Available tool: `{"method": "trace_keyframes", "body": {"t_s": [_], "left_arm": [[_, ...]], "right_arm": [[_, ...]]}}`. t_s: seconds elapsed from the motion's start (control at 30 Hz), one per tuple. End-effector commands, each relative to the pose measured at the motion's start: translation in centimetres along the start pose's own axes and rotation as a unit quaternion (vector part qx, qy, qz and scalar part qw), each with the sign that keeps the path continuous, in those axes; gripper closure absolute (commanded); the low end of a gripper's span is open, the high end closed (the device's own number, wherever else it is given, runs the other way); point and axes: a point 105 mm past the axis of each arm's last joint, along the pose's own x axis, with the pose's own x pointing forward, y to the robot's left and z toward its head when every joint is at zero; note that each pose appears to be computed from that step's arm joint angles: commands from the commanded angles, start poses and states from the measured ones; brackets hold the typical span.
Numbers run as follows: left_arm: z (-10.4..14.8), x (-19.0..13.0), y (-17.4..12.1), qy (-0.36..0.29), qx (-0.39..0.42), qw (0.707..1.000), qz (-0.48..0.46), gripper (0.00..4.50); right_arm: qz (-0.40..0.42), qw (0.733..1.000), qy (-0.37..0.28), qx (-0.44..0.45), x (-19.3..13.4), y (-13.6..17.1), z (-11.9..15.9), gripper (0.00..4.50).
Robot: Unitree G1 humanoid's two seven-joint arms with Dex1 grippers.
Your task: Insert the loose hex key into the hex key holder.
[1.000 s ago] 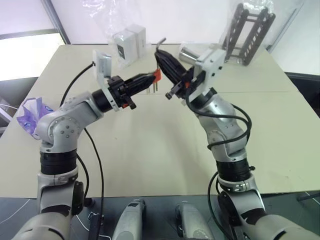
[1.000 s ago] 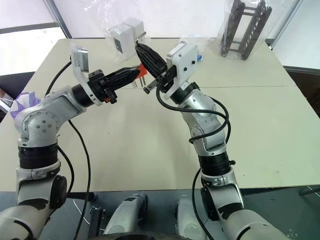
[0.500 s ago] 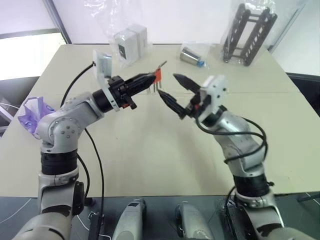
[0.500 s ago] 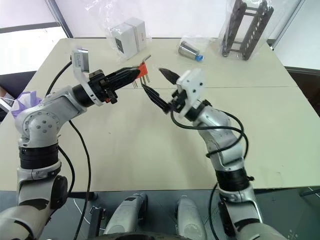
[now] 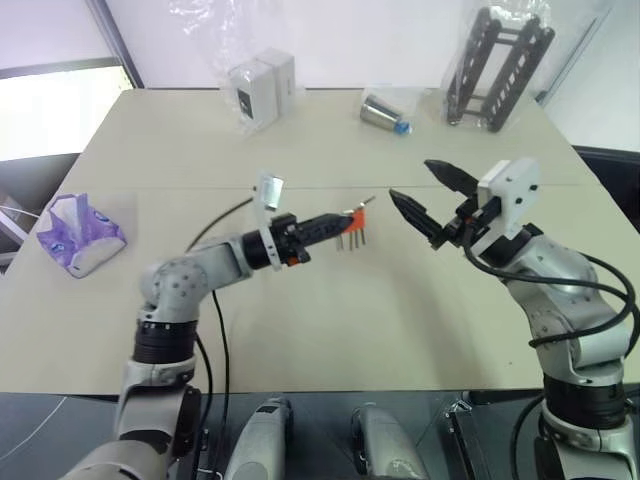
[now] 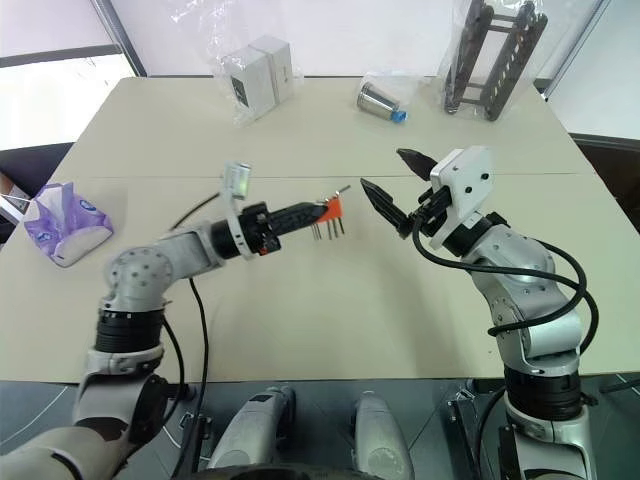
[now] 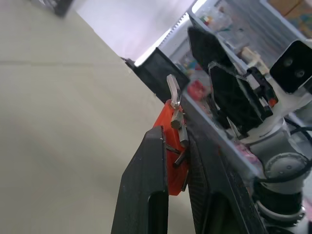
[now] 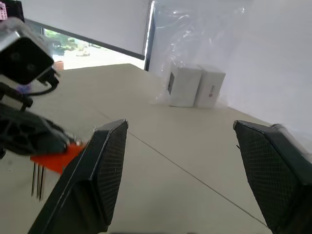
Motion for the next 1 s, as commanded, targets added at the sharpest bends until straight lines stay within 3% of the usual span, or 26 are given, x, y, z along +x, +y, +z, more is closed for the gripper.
{"method": "trace_keyframes", "body": {"t_s": [0.03,0.23,0.53,0.7,0.83,1.0], "left_arm": [[-0.5,1.3,-0.3,0.002,-0.033,0.999,-0.019,4.38],[-3.9,2.8,2.7,0.023,-0.136,0.99,0.028,4.38],[-6.2,1.3,4.9,0.045,-0.195,0.977,0.075,4.38],[-5.3,0.3,5.8,0.025,-0.195,0.975,0.1,2.13],[-3.8,-1.1,6.9,0.003,-0.165,0.976,0.143,0.05],[-0.9,-2.6,7.5,-0.018,-0.064,0.98,0.187,0.05]], "right_arm": [[-0.011,0.999,-0.023,-0.02,-0.6,0.0,1.7,0.93],[-0.03,0.999,-0.021,-0.023,-1.1,0.2,1.8,0.93],[-0.036,0.999,-0.022,-0.023,-1.0,0.5,1.8,0.93],[-0.03,0.999,-0.022,-0.021,-0.6,0.7,1.6,0.87],[-0.023,0.999,-0.023,-0.02,-0.3,0.8,1.5,0.87],[-0.018,0.999,-0.024,-0.021,0.0,0.8,1.4,0.87]]}}
